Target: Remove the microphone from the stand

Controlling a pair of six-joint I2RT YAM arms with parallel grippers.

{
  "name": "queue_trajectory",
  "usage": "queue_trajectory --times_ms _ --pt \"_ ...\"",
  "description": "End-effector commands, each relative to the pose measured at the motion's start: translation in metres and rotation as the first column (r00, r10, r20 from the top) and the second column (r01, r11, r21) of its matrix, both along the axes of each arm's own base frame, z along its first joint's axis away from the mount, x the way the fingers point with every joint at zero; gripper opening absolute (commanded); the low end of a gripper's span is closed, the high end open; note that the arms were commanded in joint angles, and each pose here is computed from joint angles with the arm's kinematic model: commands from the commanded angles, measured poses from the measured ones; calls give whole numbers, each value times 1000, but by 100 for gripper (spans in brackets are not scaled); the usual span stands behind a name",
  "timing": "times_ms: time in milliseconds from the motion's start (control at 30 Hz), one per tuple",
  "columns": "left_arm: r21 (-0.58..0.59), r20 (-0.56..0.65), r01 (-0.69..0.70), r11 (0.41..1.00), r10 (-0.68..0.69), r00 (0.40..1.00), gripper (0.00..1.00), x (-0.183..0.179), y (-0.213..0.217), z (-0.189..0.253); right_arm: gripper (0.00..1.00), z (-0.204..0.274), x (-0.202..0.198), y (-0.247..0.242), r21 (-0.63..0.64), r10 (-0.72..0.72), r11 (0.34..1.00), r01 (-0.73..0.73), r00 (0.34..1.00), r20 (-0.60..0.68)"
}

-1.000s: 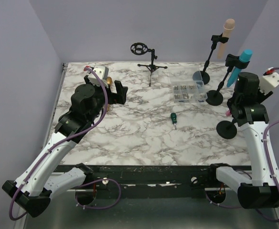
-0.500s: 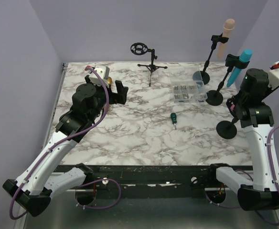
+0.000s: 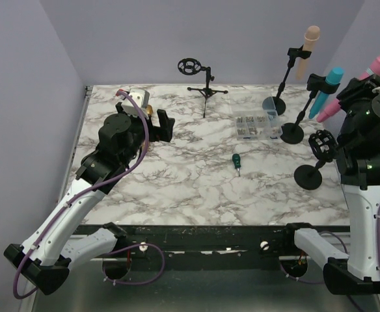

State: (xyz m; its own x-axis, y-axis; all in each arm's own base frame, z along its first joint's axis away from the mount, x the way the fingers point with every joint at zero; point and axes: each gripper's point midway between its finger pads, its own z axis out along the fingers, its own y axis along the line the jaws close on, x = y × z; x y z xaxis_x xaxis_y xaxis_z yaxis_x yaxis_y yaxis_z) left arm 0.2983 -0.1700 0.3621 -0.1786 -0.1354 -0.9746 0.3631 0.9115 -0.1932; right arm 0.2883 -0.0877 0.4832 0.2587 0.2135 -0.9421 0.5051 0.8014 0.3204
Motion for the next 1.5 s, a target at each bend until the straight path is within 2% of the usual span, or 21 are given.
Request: queue_trajectory --times_ms 0,100,167,300,367,433,567,733,900,1067,1200,1467 --pt "-1 20 -8 1000 8 1000 99 -2 2 11 11 36 18 39 -63 242 969 -237 967 83" --pt "-1 23 -11 1000 11 1000 99 -2 3 12 11 43 30 65 -72 386 922 -380 918 93" --pt "-4 26 -11 1000 11 1000 99 -2 3 13 11 42 41 95 -51 528 849 -526 844 91" --pt "-6 30 -23 1000 23 999 98 -3 6 14 7 18 61 163 101 794 589 -802 597 115" --pt "-6 37 -35 999 35 999 99 -3 9 15 6 -1 67 189 185 838 495 -849 523 155" --pt "-8 43 -43 999 44 998 99 -4 11 16 6 -25 68 224 216 868 440 -872 475 149" --pt "-10 55 -65 998 66 996 99 -4 16 17 5 -87 71 301 288 910 393 -873 414 13" --pt "-30 94 -130 991 132 987 98 -7 32 24 5 -180 67 362 481 930 333 -811 366 -26" --pt "-47 125 -173 984 178 976 99 -10 44 28 5 -271 62 432 590 943 332 -736 285 -175" --pt "-28 119 -173 985 175 977 99 -8 43 27 5 -314 83 490 659 948 319 -681 220 -232" --pt "-21 124 -180 983 182 976 99 -8 45 28 6 -338 108 520 678 945 327 -658 216 -247" --pt "-17 126 -175 984 176 976 98 -8 44 30 8 -378 160 556 658 928 373 -654 260 -266"
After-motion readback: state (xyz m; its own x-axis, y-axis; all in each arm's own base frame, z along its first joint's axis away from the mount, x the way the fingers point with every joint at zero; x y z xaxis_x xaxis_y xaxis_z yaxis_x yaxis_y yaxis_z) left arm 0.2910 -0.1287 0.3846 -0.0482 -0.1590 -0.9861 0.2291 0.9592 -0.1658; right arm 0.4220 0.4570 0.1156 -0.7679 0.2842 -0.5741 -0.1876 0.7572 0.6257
